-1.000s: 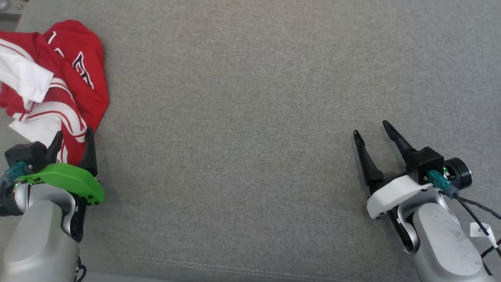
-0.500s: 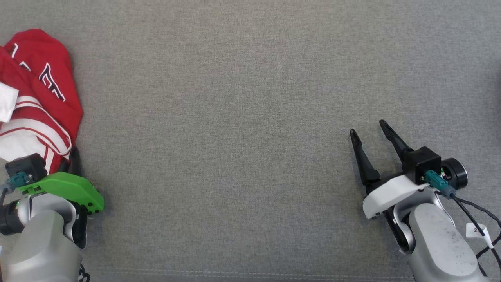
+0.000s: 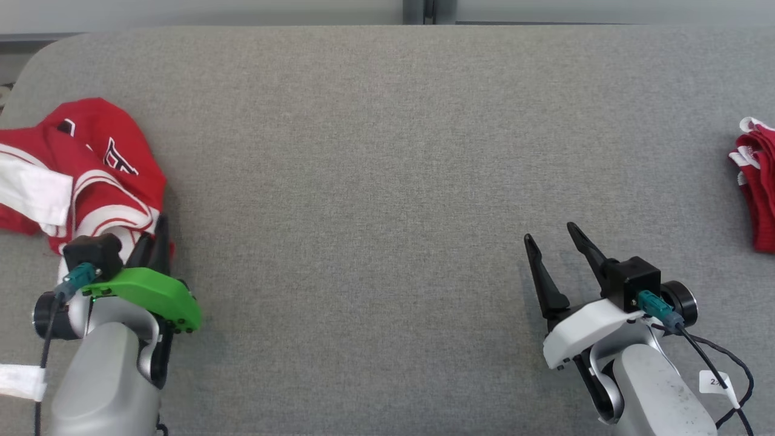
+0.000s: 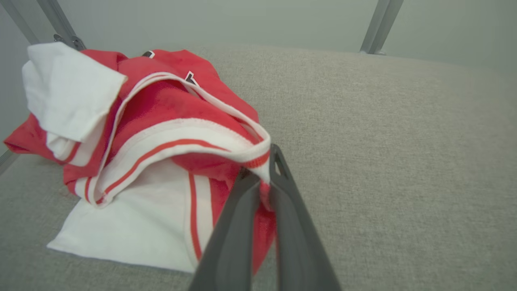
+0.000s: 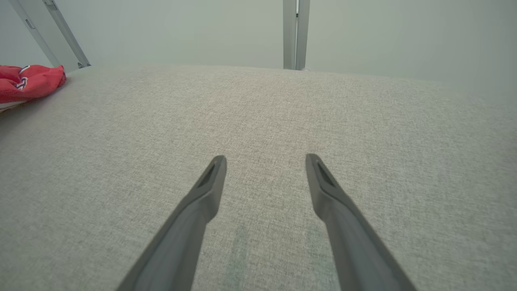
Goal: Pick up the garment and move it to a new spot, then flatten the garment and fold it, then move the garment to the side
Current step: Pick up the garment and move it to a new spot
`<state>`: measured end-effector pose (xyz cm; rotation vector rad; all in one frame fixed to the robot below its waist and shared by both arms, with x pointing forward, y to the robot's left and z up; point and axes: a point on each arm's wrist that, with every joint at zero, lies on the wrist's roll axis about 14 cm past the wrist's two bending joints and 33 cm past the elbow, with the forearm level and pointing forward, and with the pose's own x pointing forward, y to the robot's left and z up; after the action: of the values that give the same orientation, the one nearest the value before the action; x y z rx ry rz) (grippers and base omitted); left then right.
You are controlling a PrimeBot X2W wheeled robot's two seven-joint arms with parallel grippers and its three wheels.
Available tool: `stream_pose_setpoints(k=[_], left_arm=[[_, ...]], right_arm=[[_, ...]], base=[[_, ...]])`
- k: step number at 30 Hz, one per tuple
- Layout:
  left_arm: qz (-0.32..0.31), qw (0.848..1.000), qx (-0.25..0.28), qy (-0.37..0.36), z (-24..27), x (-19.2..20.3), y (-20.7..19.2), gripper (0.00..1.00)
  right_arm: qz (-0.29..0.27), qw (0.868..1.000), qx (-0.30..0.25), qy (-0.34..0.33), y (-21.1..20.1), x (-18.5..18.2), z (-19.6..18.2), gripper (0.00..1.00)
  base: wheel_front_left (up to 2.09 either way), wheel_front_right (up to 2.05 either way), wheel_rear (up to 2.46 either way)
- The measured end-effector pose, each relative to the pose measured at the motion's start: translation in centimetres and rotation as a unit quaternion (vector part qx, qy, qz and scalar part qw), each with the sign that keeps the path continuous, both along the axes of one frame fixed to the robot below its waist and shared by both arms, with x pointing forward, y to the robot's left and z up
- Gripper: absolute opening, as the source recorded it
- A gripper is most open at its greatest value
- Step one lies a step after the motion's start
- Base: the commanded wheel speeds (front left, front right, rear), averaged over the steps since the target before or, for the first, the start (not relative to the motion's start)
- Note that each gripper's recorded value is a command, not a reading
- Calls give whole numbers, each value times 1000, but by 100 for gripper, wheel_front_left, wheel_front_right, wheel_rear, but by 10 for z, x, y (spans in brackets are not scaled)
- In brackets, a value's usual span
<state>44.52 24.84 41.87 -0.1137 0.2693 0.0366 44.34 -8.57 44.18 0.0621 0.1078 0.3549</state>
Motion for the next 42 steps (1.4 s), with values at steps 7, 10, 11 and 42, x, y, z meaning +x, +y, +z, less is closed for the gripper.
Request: stream_pose_setpoints(k=[7, 10, 11, 42], left_arm=[[-123, 991, -19, -59, 32, 13, -100, 0], [-190, 979, -27, -72, 40, 13, -151, 0], [-214, 973, -29, -80, 45, 13, -168, 0], [-327, 937, -63, -106, 63, 35, -288, 100]], right_arm=[[-23, 1000, 5, -8, -13, -12, 12, 100], [-40, 999, 5, -9, -25, -18, 14, 100], [-47, 999, 6, -10, -30, -19, 15, 100], [-181, 983, 12, -11, -119, -48, 21, 100]], base=[[0, 0, 0], [0, 0, 0], [0, 0, 0], [0, 0, 0]])
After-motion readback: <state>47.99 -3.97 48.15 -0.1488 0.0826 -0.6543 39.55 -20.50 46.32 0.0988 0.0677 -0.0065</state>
